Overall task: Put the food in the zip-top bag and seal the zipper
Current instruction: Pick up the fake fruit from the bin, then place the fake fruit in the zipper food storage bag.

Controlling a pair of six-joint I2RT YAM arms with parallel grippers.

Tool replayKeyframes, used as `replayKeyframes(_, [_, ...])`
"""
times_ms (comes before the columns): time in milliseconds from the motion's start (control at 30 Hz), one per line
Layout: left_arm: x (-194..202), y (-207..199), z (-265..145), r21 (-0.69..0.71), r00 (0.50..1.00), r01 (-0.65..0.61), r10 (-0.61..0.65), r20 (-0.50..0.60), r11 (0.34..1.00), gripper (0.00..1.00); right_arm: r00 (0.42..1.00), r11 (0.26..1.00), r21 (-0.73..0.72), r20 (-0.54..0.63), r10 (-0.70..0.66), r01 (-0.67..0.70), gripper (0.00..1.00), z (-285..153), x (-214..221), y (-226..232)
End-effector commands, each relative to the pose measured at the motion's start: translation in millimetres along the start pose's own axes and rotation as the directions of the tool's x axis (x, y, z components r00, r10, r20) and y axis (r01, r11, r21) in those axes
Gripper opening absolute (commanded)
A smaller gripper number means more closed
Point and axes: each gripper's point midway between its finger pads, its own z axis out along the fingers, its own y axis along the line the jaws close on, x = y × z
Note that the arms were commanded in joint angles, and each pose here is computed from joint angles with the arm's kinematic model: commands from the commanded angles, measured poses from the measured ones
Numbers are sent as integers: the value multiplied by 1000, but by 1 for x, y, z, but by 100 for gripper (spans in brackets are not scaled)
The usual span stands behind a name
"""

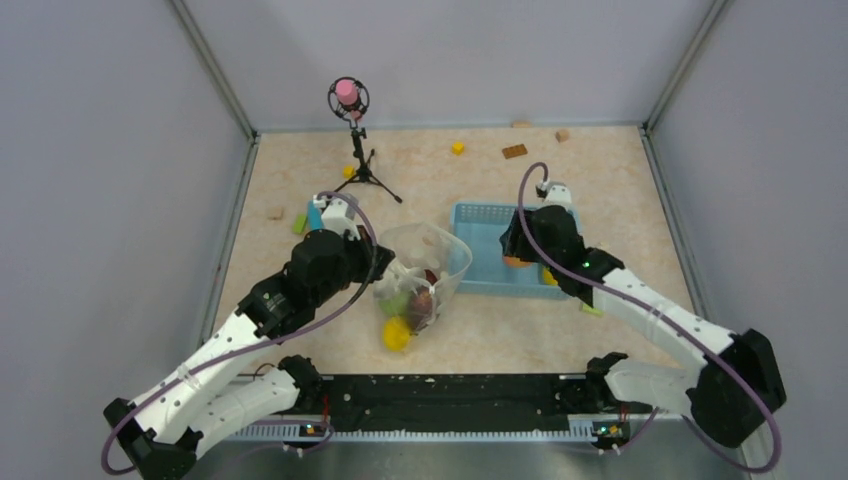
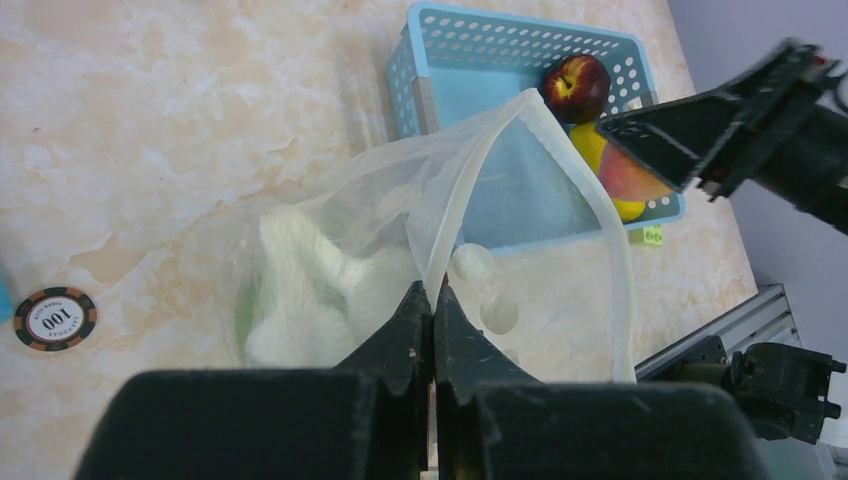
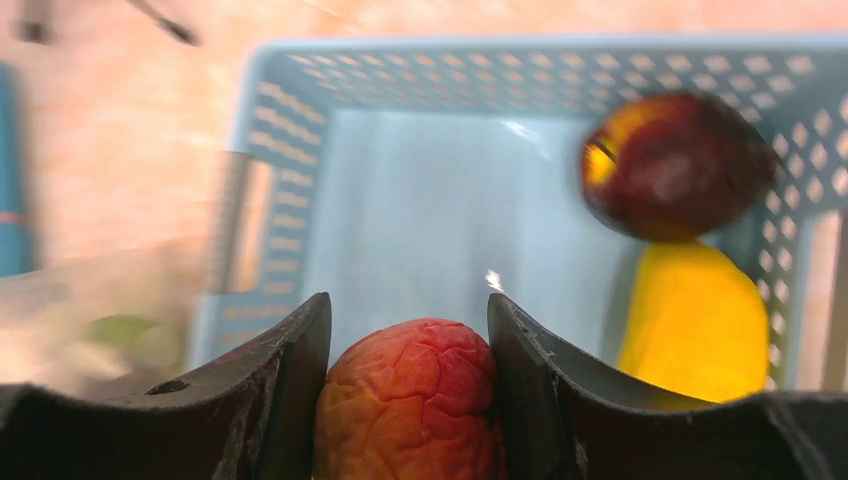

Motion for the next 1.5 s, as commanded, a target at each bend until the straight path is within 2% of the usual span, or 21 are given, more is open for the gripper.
replayKeyframes(0, [-7,-9,2,42,1000,-8,7,24,999,0,981,929,-361,195,-2,74,27,-46,-47,56])
replayKeyframes(100, [-6,-10,2,49,1000,-10,10,16,999,0,954,816,-559,297,31,147,27,-84,-61,87])
replayKeyframes(200, [-5,-13,1,61,1000,-12,11,12,998,0,924,694,-690,371,94,206,27,-118,-72,109])
replayKeyframes(433, [-4,-16,2,81,1000,-17,17,1,997,0,910,474,-842,376,173,257,28,-156,-84,147])
replayKeyframes(500, [-3,-16,3,79,1000,-21,20,2,997,0,917,438,-860,364,162,264,28,-158,-83,159])
replayKeyframes(567, [-3,-15,4,75,1000,-22,22,0,997,0,926,435,-859,356,127,270,28,-152,-78,174])
replayKeyframes(667, [-2,-17,4,84,1000,-26,27,-7,996,0,929,494,-823,362,74,281,27,-133,-69,194])
replayKeyframes(833, [-2,-17,4,91,1000,-30,30,-5,995,0,927,520,-785,374,-38,338,28,-118,-47,232])
replayKeyframes(900, [-2,-18,4,94,1000,-30,31,-5,995,0,927,529,-776,370,-58,343,28,-112,-41,241])
replayKeyframes(1000, [-1,-19,4,100,999,-32,32,-6,994,0,928,584,-737,364,-82,340,29,-95,-34,247])
replayKeyframes(1067, [-1,-18,4,99,999,-32,33,-5,995,0,926,605,-715,360,-111,350,32,-88,-28,250])
replayKeyframes(1133, [-1,-18,4,97,999,-33,34,-5,995,0,922,620,-693,360,-144,367,41,-84,-21,252])
replayKeyframes(1200, [-1,-17,4,95,999,-33,33,-3,995,0,922,632,-680,350,-166,372,54,-82,-17,251])
replayKeyframes(1267, [-2,-18,3,98,999,-32,33,-2,995,0,925,642,-672,338,-176,368,72,-81,-15,249])
replayKeyframes(1367, [-3,-18,2,97,999,-32,32,5,995,0,926,649,-668,338,-169,363,91,-86,-19,245])
replayKeyframes(1400, [-3,-18,2,98,999,-32,32,6,995,0,926,653,-665,338,-169,362,95,-86,-19,243])
replayKeyframes(1467, [-3,-18,1,99,999,-32,32,8,995,0,927,662,-660,338,-162,356,97,-90,-21,239])
